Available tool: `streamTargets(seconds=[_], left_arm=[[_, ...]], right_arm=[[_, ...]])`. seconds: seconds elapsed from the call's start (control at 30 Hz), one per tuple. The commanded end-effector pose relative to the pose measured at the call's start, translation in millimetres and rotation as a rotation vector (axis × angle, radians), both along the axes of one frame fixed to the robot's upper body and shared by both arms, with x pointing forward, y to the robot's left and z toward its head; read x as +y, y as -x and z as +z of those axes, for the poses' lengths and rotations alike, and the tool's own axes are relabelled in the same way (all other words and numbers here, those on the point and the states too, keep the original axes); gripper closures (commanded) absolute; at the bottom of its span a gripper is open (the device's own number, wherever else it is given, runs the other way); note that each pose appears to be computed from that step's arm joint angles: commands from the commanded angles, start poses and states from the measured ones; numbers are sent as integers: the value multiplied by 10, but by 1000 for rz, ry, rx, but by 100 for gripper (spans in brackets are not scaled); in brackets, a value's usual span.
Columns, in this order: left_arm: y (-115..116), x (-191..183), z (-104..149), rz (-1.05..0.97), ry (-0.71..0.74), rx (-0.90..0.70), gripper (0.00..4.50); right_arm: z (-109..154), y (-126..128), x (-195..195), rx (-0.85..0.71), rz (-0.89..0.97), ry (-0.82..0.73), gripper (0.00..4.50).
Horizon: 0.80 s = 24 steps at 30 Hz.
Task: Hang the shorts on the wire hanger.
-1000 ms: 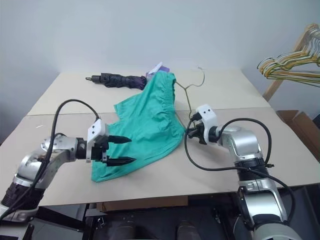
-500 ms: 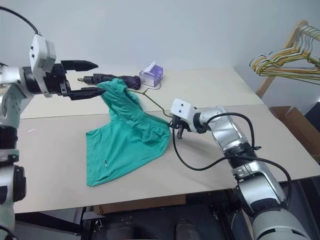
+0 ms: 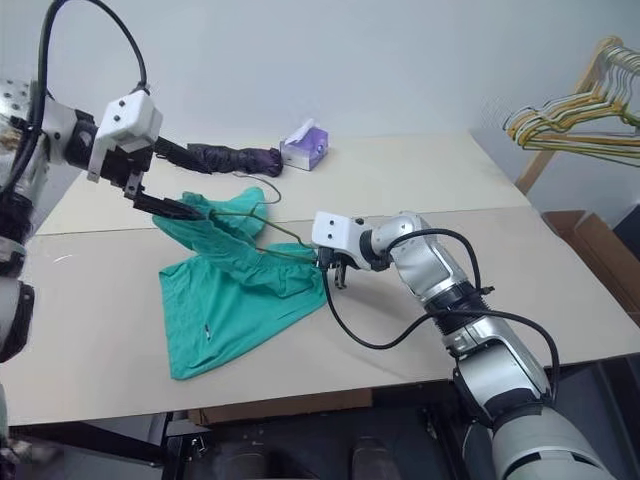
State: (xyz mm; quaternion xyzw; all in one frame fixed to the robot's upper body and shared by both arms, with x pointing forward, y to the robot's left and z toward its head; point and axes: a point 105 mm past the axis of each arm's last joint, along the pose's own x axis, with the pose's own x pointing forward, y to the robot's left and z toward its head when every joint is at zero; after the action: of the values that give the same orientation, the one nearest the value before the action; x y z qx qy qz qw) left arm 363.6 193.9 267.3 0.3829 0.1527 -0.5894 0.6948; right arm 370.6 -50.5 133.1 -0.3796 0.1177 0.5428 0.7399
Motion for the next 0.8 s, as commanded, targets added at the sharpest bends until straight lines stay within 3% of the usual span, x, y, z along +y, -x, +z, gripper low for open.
streamTargets(seconds=[0.03,0.07,0.17,0.57,0.8], left_arm=[[18,-56,8,-47,-52,1,5],[8,-57,-17,-45,-65,10,5],[-9,-77,-50,-47,-75,32,66],[-77,-49,-277,-35,-155,92,443],[-85,-16,-390,-43,-194,97,449]], right_arm=[[141,1,42,-29,-4,-26,450],[150,2,42,-24,-9,-30,450],[162,-19,31,-10,-35,-37,450],[236,-9,-7,-12,-52,-45,450],[314,18,34,3,-41,-73,450]])
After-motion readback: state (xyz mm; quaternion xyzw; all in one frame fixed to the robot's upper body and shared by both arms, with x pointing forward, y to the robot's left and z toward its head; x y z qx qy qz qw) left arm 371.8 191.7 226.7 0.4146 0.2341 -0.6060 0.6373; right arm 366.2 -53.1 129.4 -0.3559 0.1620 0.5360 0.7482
